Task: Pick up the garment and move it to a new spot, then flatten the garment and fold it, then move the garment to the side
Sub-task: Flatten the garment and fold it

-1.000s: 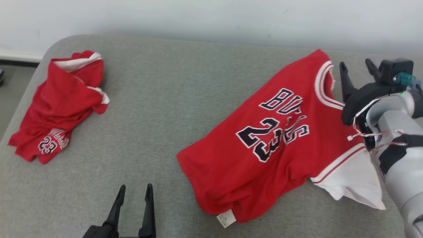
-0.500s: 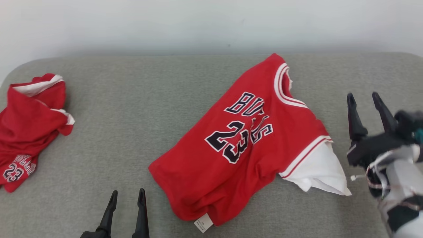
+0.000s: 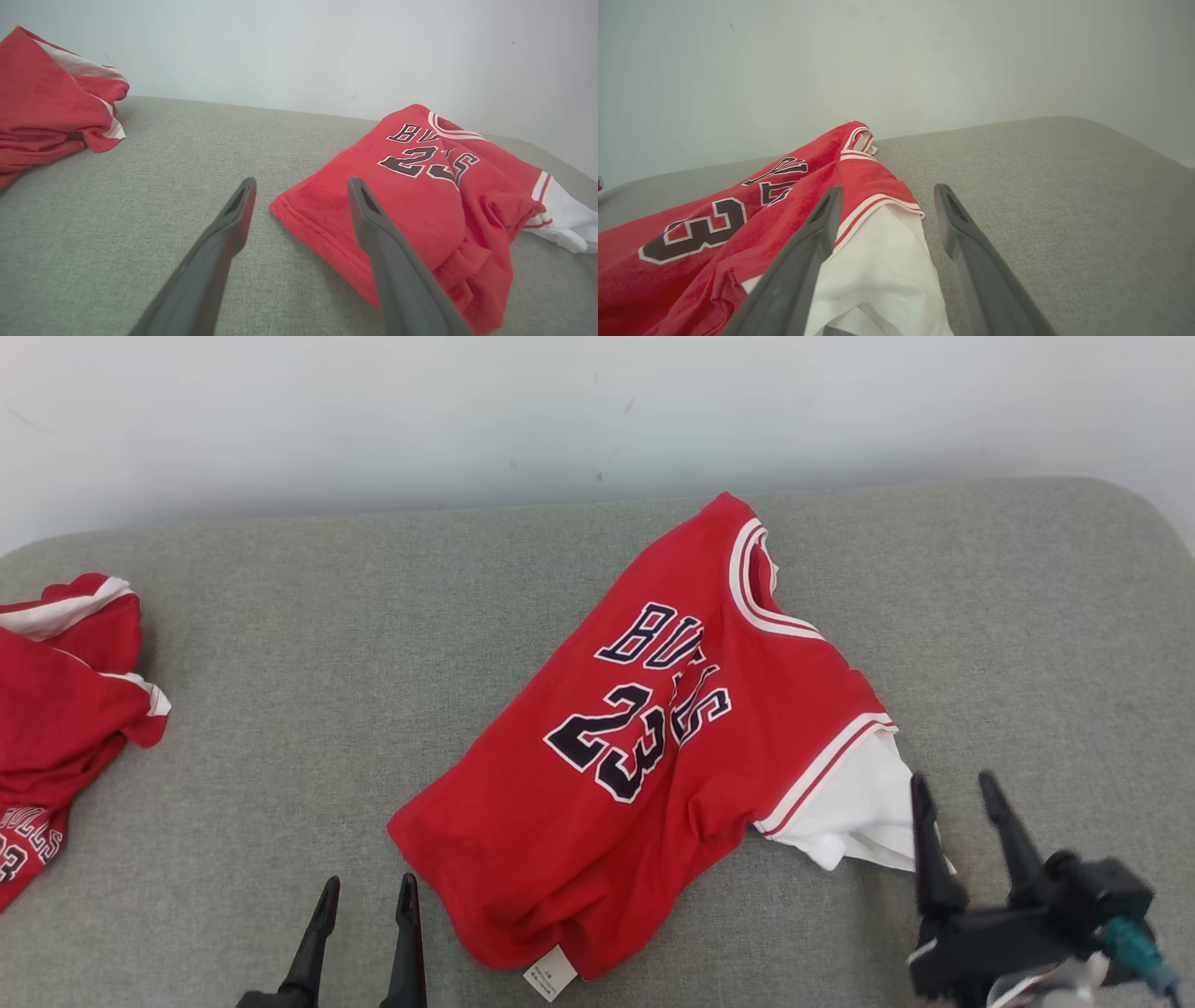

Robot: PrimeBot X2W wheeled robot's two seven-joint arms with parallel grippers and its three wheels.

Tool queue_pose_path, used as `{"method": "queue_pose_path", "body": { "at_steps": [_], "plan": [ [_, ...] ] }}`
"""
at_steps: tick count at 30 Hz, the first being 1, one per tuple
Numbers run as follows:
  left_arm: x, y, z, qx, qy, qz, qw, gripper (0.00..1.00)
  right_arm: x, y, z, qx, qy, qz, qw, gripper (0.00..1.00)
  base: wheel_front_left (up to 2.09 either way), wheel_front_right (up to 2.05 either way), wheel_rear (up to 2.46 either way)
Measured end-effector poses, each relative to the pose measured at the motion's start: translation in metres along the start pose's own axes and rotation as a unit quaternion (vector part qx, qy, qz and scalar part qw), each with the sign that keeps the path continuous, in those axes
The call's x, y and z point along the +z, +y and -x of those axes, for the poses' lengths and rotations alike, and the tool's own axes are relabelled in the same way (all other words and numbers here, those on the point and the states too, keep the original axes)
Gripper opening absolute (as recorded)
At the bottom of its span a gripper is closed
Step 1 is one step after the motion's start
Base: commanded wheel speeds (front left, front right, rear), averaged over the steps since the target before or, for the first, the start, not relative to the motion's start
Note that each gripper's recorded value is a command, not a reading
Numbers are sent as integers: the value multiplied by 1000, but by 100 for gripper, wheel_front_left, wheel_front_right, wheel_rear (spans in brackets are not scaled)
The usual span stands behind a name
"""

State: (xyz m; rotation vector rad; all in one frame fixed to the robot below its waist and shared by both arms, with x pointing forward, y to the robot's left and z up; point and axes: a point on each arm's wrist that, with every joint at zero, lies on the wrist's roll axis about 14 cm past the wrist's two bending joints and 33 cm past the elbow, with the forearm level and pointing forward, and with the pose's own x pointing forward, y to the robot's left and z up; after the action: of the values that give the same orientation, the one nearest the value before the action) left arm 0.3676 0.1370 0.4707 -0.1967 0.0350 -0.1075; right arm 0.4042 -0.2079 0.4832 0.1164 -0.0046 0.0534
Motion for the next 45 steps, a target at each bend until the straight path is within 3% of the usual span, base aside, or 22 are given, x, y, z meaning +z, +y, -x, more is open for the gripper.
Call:
{"method": "queue_pose_path", "body": {
  "at_steps": [12, 24, 25, 28, 37, 45],
  "plan": [
    [-1, -1, 8, 0, 2, 2, 1000, 100, -64, 34, 43, 27, 96, -24, 995, 100, 0, 0, 0],
    [-1, 8, 16, 15, 2, 1, 1000, 100, -87, 45, 25, 48, 137, -22, 989, 100, 0, 0, 0],
    [0, 9, 17, 17, 2, 1, 1000, 100, -90, 46, 24, 50, 143, -21, 988, 88, 0, 0, 0],
    [1, 13, 19, 22, 0, 0, 1000, 100, -92, 51, 18, 56, 147, -22, 987, 0, 0, 0, 0],
    [2, 16, 22, 29, -2, -1, 1000, 100, -81, 61, 11, 68, 128, -20, 989, 0, 0, 0, 0],
    [0, 12, 26, 23, 2, 2, 1000, 100, -80, 81, 45, 96, 124, -38, 987, 0, 0, 0, 0]
  ]
}}
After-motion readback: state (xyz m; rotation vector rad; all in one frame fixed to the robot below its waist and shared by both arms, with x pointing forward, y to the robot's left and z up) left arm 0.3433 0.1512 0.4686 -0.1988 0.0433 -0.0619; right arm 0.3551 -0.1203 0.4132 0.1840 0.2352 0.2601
